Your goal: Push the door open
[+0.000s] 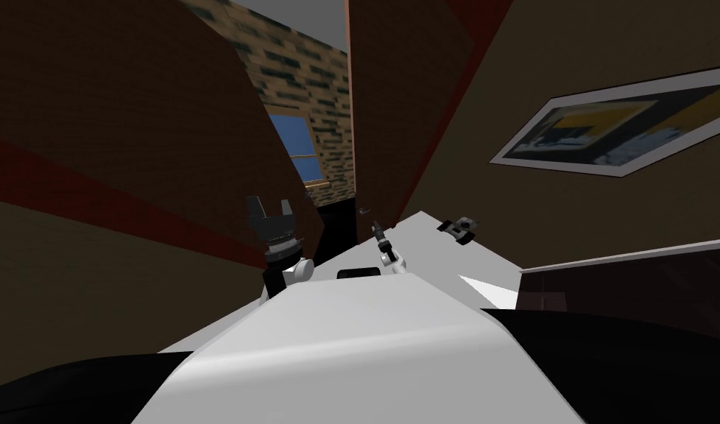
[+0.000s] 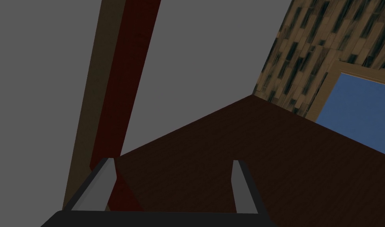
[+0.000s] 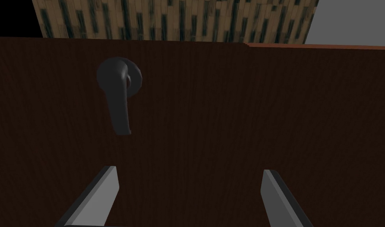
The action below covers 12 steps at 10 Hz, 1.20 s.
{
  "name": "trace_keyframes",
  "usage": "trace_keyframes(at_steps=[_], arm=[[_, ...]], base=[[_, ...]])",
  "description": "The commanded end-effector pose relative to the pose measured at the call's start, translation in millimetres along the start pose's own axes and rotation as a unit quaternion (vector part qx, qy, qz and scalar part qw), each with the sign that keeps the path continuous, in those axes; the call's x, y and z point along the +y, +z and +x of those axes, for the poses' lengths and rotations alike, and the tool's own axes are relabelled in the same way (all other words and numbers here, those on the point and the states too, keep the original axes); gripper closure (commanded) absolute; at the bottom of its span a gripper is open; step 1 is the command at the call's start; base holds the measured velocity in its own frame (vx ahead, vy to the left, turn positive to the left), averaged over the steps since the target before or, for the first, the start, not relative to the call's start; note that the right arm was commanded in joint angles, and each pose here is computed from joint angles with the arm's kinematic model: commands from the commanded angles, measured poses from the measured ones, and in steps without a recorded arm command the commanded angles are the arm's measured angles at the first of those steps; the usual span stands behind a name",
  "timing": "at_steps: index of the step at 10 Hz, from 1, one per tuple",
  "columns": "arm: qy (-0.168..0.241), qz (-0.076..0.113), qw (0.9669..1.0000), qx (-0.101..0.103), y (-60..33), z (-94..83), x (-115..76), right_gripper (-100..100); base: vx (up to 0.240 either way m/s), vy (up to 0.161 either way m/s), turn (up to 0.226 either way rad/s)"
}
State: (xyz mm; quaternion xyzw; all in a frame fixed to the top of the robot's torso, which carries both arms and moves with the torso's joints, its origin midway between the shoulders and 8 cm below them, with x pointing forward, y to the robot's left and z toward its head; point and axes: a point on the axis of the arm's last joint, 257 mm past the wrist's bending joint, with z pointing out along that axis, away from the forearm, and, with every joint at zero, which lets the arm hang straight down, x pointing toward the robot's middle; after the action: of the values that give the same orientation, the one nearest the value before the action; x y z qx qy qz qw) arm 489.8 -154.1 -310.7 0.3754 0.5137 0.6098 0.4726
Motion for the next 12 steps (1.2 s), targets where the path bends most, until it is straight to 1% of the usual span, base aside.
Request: trace_keyframes(at_steps=[1,2,3,7,8,12], arm=[[0.002,0.011,0.9999,0.008,-0.3,3.4,-10.0,-100],[0.004,0.023,0.9996,0.013,-3.1,6.4,-20.7,-100],[0.004,0.024,0.9996,0.013,-3.6,6.4,-21.5,-100],[0.01,0.053,0.9981,0.03,-8.4,17.5,-46.0,-100],[0.01,0.053,0.9981,0.03,-8.4,17.5,-46.0,-100],[0.015,0.075,0.9961,0.043,-13.3,26.3,-63.5,-100]], base=[[0.086,-0.069,0.054],[0.096,-0.082,0.044],[0.057,-0.057,0.012],[0.065,-0.049,0.035],[0.058,-0.043,0.012],[0.067,-0.049,0.026]])
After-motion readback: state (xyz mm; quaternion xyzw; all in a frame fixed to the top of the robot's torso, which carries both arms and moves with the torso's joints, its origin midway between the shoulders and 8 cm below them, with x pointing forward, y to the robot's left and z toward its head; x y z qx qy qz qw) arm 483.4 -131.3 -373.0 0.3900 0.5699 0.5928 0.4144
